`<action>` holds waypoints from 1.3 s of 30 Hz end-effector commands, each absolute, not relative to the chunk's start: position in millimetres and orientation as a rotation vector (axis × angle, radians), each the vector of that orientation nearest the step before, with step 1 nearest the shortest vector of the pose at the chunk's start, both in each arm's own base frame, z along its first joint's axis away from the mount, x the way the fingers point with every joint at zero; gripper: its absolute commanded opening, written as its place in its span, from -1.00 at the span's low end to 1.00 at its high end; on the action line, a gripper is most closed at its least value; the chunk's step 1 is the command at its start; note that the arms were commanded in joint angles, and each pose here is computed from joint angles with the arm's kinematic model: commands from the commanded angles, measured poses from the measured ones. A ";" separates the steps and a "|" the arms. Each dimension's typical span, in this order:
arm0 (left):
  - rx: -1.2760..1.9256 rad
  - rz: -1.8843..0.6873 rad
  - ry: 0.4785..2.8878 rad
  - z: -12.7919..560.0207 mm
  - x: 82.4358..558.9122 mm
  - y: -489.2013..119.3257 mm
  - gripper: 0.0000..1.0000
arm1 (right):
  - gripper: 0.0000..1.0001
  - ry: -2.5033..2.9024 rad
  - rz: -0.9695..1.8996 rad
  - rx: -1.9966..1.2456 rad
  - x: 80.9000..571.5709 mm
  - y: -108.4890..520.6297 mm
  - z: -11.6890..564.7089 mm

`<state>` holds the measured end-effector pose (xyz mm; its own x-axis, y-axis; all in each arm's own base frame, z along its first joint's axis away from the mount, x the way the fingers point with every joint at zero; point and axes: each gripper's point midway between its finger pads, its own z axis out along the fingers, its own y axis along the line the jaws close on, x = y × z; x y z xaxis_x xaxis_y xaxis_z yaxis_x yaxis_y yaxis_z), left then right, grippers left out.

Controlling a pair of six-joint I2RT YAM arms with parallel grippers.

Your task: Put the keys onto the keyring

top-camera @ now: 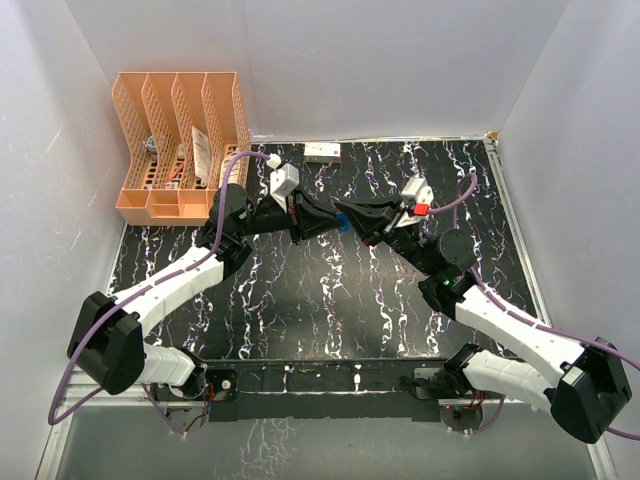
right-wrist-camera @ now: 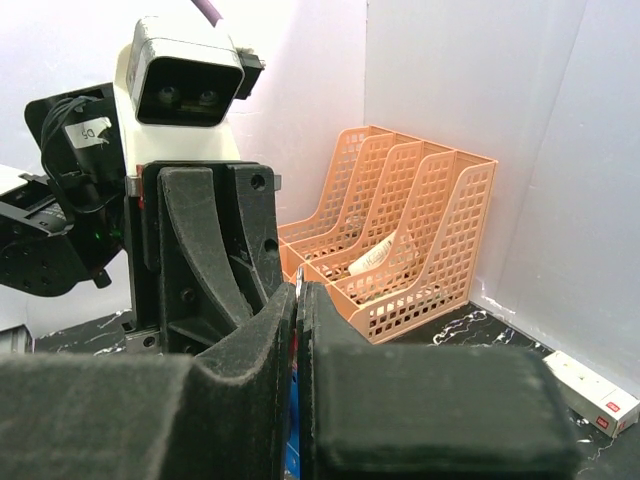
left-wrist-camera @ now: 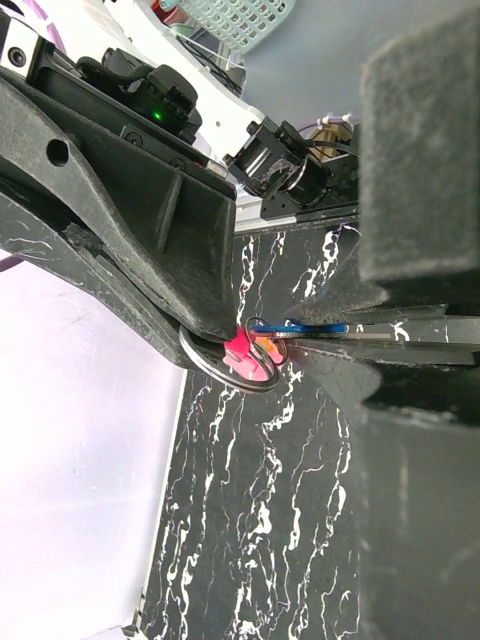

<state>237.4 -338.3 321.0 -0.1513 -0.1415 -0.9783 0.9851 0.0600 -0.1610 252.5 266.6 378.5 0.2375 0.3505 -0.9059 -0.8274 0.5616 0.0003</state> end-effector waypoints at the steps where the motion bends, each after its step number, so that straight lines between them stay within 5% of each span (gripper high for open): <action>1: 1.018 -1.359 1.181 341.3 226.4 -340.6 -1.00 | -1.00 0.924 0.863 -0.498 244.5 256.4 407.9; 4: 1.017 -1.350 1.199 337.7 227.8 -340.2 -0.99 | -1.00 0.921 0.856 -0.485 244.4 253.1 408.5; 8: 1.010 -1.346 1.218 333.0 228.8 -339.7 -0.59 | -1.00 0.921 0.851 -0.475 245.2 251.7 408.3; 12: 1.009 -1.338 1.232 330.0 228.5 -338.4 -0.45 | -1.00 0.916 0.847 -0.461 245.8 249.8 409.9; 30: 0.699 -1.028 1.139 355.5 242.5 -285.8 0.04 | -1.00 0.925 0.852 -0.433 240.1 240.9 400.1; 39: 0.745 -1.032 1.115 358.3 247.3 -295.7 0.02 | -1.00 0.972 0.875 -0.502 235.9 250.0 386.8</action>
